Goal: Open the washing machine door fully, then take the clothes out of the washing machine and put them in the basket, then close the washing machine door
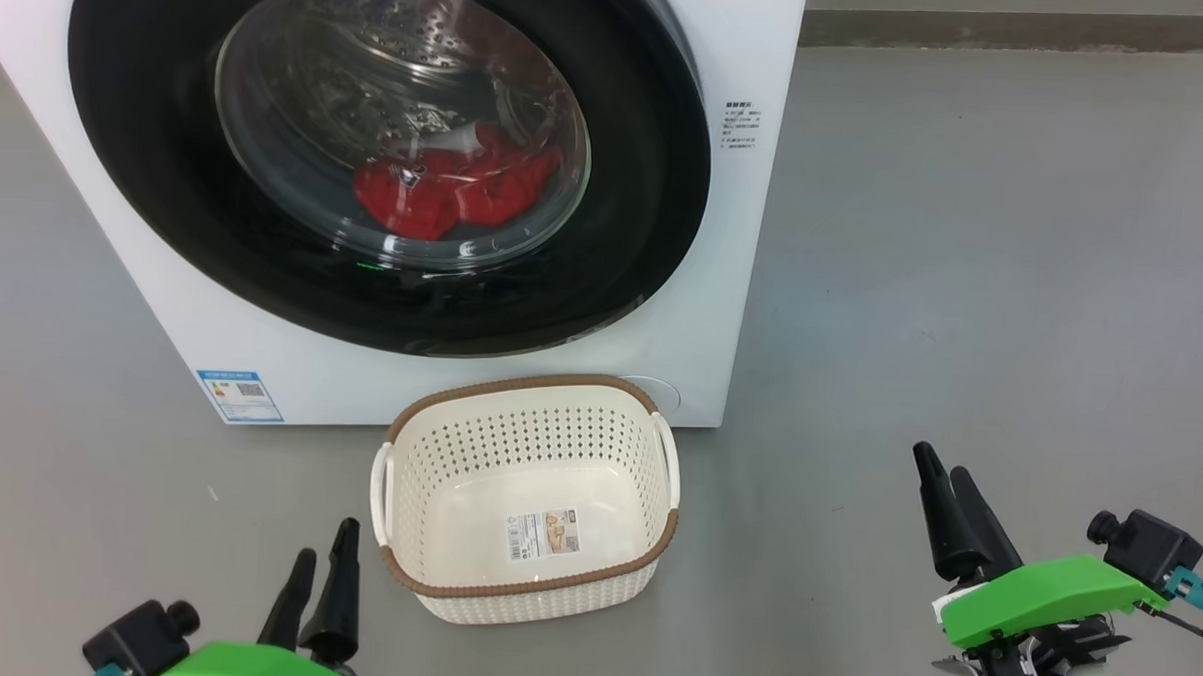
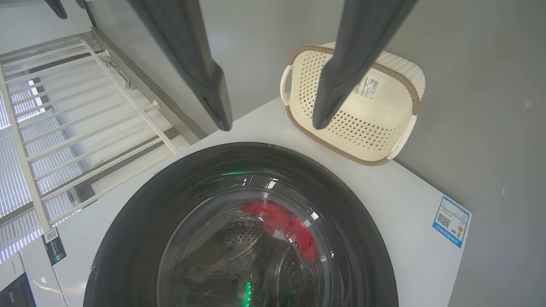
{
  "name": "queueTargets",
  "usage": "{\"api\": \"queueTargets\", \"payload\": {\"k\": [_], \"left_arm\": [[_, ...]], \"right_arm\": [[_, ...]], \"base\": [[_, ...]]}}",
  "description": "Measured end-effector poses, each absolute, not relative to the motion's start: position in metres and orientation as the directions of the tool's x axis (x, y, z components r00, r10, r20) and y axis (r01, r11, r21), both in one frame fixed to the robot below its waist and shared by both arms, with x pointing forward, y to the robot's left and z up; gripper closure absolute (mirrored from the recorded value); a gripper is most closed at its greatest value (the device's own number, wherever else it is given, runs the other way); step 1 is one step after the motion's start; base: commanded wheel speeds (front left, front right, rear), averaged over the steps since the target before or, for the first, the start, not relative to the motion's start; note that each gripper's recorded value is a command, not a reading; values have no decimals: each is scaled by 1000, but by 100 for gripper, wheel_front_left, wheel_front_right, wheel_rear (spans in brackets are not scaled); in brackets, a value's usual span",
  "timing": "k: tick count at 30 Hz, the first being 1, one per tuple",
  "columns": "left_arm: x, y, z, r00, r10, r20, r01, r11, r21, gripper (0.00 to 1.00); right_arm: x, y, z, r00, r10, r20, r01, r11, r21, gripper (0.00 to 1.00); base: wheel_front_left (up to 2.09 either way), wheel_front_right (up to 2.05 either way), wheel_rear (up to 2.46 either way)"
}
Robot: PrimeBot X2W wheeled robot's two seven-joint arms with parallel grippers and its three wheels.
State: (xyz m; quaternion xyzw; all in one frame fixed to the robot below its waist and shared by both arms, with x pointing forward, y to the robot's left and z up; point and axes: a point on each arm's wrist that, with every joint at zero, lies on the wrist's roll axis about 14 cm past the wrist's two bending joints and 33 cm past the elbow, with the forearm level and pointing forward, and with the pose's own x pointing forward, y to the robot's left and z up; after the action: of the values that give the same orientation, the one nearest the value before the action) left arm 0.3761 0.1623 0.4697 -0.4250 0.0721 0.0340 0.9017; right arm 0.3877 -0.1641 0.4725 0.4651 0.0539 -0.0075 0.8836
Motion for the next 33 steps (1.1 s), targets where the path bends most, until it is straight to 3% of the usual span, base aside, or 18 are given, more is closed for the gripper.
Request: {"api": "queueTargets", "payload": {"k": [12, 33], "left_arm": [[384, 162, 481, 993, 19, -119, -91, 767, -636, 0], [391, 159, 497, 998, 41, -47, -57, 899, -435, 0]], "right_arm": [[397, -161, 489, 998, 47, -47, 0, 699, 715, 0], [407, -154, 510, 996, 77, 35, -84, 851, 518, 0]], "base": [[0, 0, 0], [0, 0, 0]]}}
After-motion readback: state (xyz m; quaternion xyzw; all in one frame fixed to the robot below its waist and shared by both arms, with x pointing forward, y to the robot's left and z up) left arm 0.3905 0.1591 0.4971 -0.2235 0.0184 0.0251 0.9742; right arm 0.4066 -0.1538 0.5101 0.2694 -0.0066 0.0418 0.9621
